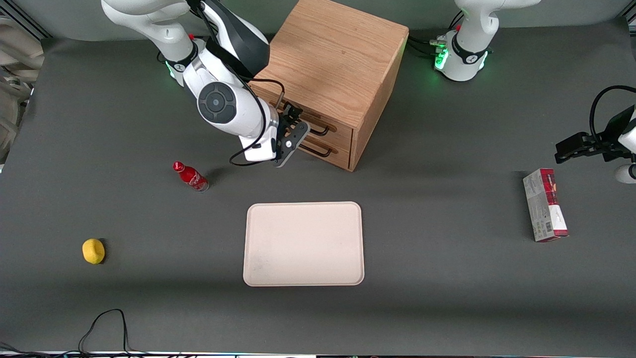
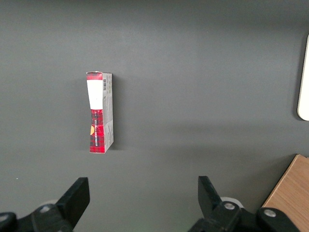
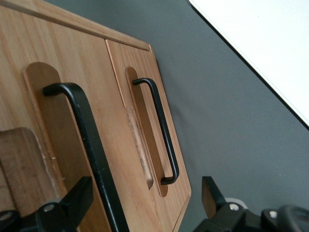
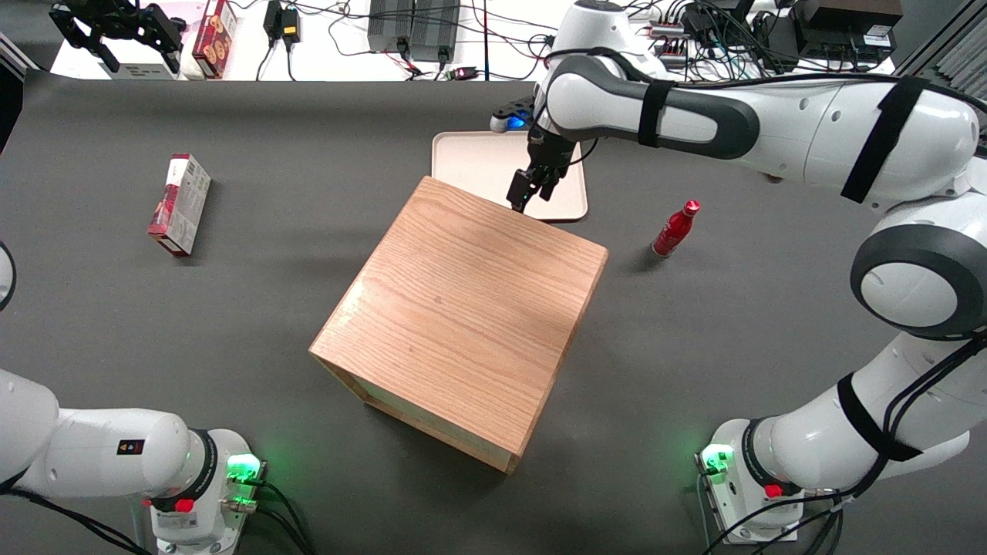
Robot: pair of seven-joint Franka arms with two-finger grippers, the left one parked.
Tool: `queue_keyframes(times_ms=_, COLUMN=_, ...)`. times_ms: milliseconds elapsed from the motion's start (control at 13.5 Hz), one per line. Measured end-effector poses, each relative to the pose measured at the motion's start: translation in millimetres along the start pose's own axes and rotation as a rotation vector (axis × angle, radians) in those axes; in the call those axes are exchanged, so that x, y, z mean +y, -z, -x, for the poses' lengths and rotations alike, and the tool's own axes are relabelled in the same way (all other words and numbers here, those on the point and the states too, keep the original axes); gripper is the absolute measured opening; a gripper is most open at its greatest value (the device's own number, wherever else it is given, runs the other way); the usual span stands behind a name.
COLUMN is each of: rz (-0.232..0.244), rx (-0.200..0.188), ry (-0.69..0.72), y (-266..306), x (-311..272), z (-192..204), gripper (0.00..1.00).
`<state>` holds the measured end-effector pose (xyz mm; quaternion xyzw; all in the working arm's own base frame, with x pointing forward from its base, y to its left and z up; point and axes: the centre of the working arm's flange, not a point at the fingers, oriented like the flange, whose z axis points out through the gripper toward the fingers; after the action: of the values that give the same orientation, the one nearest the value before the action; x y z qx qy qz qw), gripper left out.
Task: Open upper drawer
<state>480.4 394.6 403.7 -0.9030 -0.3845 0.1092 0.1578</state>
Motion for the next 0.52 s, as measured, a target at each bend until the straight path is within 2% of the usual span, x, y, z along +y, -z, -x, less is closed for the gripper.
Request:
queue_keyframes(times_ms=370, rz=0.002, rx=0.025, ry=0.020, y=-14, x=2, z=-7, gripper=1.00)
queue_keyframes(times_ms=444, rz=0.012, rx=0.025, ry=0.033, y=-14, x=3, z=-7, gripper=1.00)
queue_keyframes(times_ms=519, rz=0.043, rx=0.027, ry=0.048, y=-10, x=3, z=-8, gripper=1.00)
